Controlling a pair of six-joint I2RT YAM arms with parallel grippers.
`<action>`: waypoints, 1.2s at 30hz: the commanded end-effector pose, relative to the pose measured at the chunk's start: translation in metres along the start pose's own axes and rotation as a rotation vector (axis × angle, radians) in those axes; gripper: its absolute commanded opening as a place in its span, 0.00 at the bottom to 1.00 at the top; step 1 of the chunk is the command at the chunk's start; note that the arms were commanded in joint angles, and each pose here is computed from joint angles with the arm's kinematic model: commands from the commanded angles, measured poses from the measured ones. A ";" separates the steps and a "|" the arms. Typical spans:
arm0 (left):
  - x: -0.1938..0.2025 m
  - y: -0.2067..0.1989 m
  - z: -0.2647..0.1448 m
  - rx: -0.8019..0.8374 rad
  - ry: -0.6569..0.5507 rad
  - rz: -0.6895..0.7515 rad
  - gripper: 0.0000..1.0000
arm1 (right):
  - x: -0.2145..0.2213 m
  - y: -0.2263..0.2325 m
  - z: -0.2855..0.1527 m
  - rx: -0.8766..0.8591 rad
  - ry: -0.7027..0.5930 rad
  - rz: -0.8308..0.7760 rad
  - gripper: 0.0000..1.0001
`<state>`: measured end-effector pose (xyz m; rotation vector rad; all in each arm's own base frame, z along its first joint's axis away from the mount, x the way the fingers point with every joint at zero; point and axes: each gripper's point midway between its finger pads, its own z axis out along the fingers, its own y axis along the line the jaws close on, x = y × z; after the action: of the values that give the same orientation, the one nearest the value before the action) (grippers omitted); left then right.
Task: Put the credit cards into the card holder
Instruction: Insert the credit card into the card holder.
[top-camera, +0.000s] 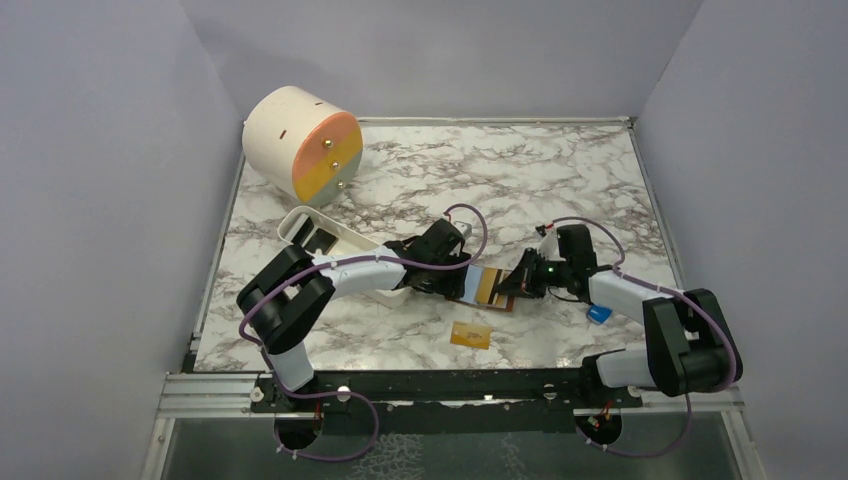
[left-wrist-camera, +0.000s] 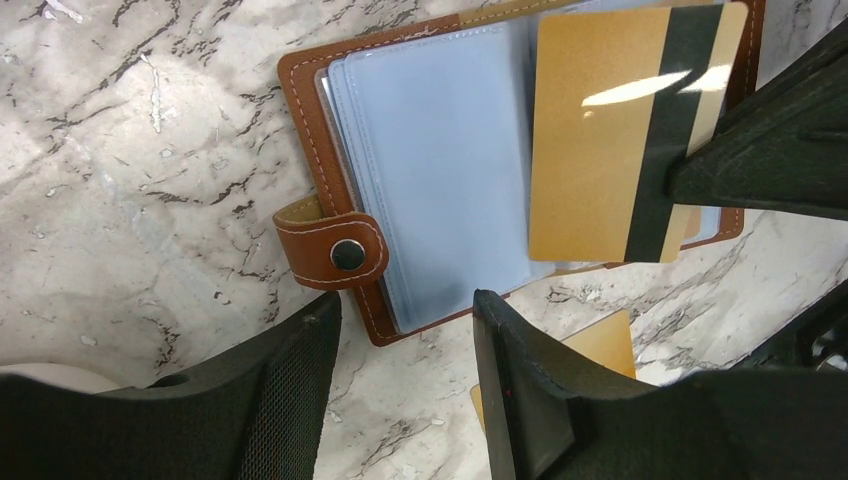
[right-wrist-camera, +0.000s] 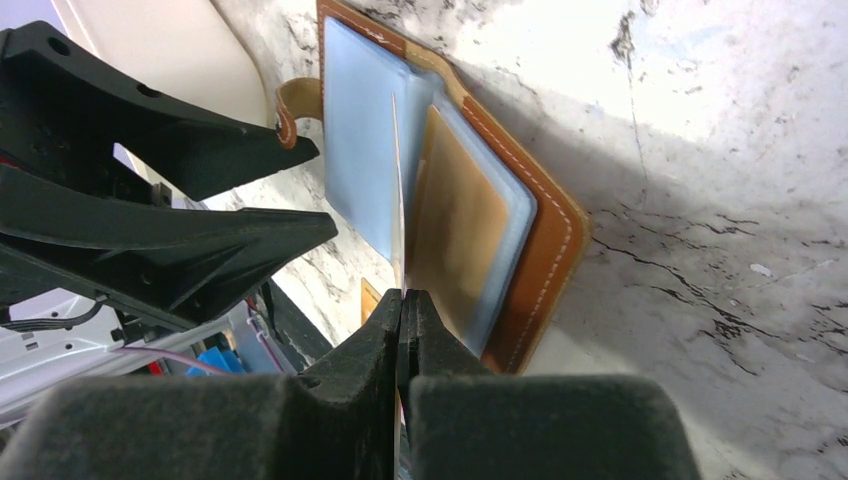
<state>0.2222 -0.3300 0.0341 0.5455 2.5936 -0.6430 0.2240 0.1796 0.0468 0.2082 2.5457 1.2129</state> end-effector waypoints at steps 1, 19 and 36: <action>0.008 -0.004 0.004 0.026 0.018 -0.017 0.54 | 0.000 -0.007 0.004 0.002 -0.015 0.009 0.01; 0.020 -0.004 0.008 0.041 0.048 -0.035 0.51 | 0.012 -0.009 0.007 -0.046 0.005 0.002 0.01; 0.020 -0.016 0.014 0.082 0.055 -0.044 0.51 | 0.016 -0.002 0.011 -0.130 0.051 -0.047 0.01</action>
<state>0.2173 -0.3352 0.0296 0.5121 2.6043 -0.7035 0.2123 0.1879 0.0333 0.1605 2.5175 1.3472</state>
